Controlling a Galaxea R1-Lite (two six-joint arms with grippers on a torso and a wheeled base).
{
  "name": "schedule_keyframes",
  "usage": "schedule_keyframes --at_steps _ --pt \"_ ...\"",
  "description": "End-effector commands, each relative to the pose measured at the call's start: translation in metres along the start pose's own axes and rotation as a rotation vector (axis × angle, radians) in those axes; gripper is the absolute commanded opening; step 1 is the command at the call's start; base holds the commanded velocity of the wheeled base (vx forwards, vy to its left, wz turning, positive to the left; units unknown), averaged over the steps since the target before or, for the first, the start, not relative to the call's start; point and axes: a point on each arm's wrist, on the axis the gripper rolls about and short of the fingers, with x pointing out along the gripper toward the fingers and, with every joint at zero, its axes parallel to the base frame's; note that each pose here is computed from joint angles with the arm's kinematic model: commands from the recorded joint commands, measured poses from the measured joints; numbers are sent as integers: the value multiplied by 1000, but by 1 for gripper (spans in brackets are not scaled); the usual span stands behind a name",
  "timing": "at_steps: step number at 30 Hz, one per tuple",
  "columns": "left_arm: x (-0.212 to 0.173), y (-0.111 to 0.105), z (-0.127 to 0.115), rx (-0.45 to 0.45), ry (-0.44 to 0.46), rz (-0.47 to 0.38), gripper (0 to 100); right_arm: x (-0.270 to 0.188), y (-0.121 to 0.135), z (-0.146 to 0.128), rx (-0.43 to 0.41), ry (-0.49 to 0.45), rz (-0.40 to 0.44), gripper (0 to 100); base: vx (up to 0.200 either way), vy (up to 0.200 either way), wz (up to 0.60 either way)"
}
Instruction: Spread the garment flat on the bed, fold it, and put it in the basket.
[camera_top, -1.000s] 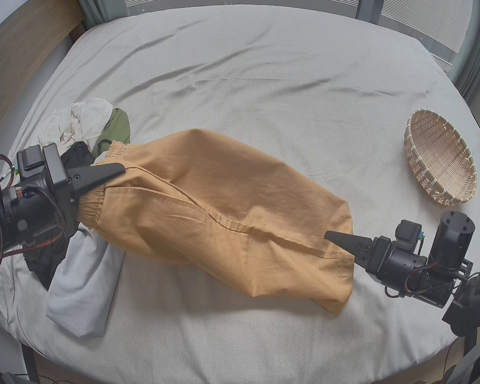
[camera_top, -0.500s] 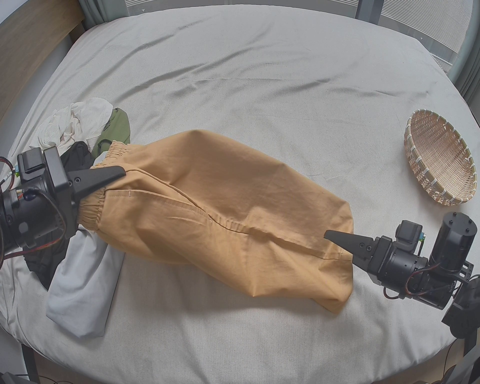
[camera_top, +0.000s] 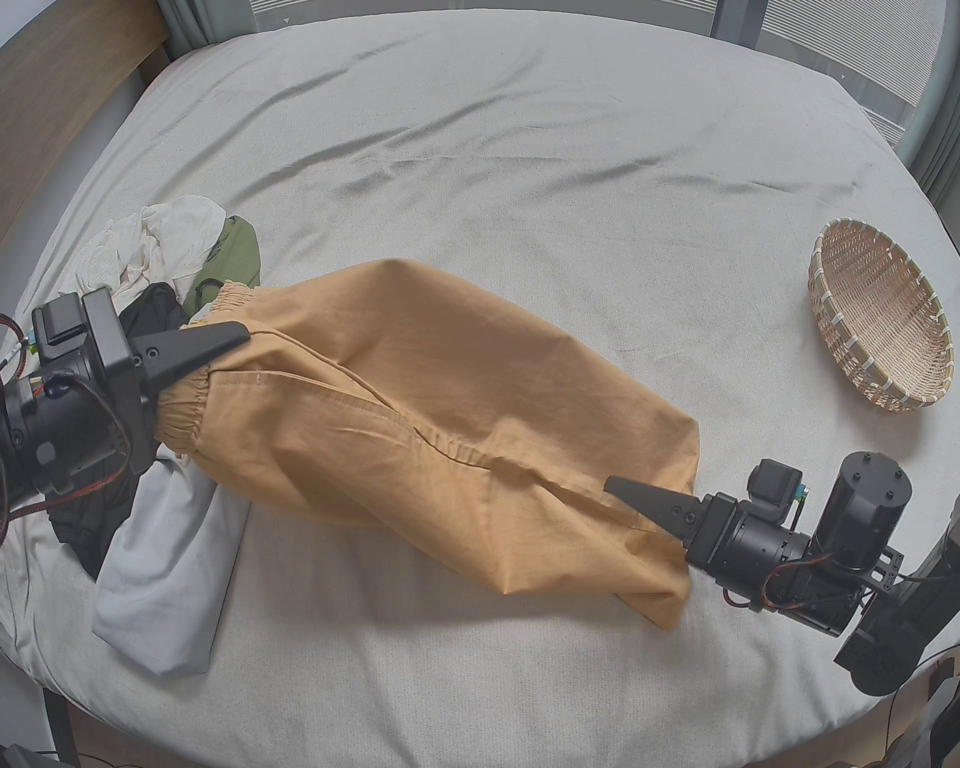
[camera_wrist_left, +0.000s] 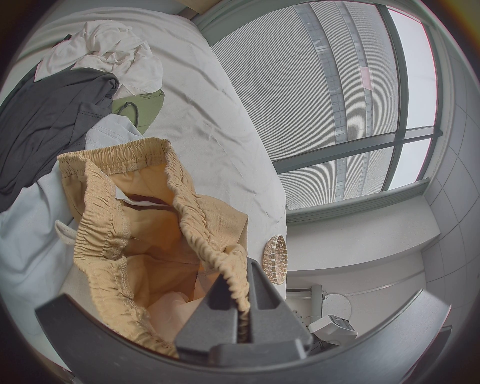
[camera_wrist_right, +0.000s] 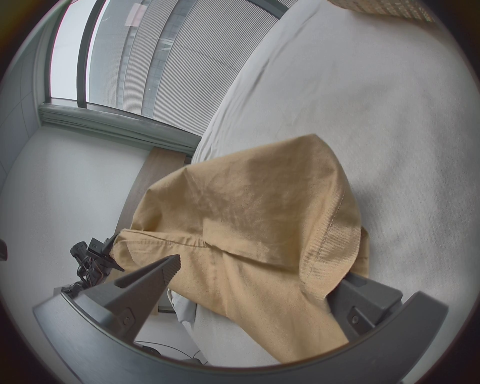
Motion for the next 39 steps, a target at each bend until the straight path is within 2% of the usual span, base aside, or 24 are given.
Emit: schedule_keyframes --at_steps 1,4,8,17,18,29,34,39 --pt "0 0 0 1 -1 -1 0 3 -9 -8 3 32 -33 100 0 0 0" --pt "0 0 0 1 -1 -1 0 4 -11 -8 -7 34 -41 100 0 0 0" --pt "-1 0 0 1 -2 -2 0 2 -17 -3 -73 18 -61 100 0 0 0" --pt "-5 -2 -1 -6 -5 -12 0 3 -16 -1 -88 -11 -37 100 0 0 0" --pt "-5 -3 -1 -5 -4 -15 0 5 -17 -3 -85 -2 -41 0 0 0 0" --pt "-5 -2 -1 -6 -1 -13 0 4 -27 -8 -110 23 -76 0 0 0 0" --pt "-4 -2 -1 -7 0 -12 0 0 -29 7 -120 -53 -72 0 0 0 0" --pt "-4 -3 0 2 -11 -27 0 -14 -17 29 -136 -152 -34 0 0 0 0"
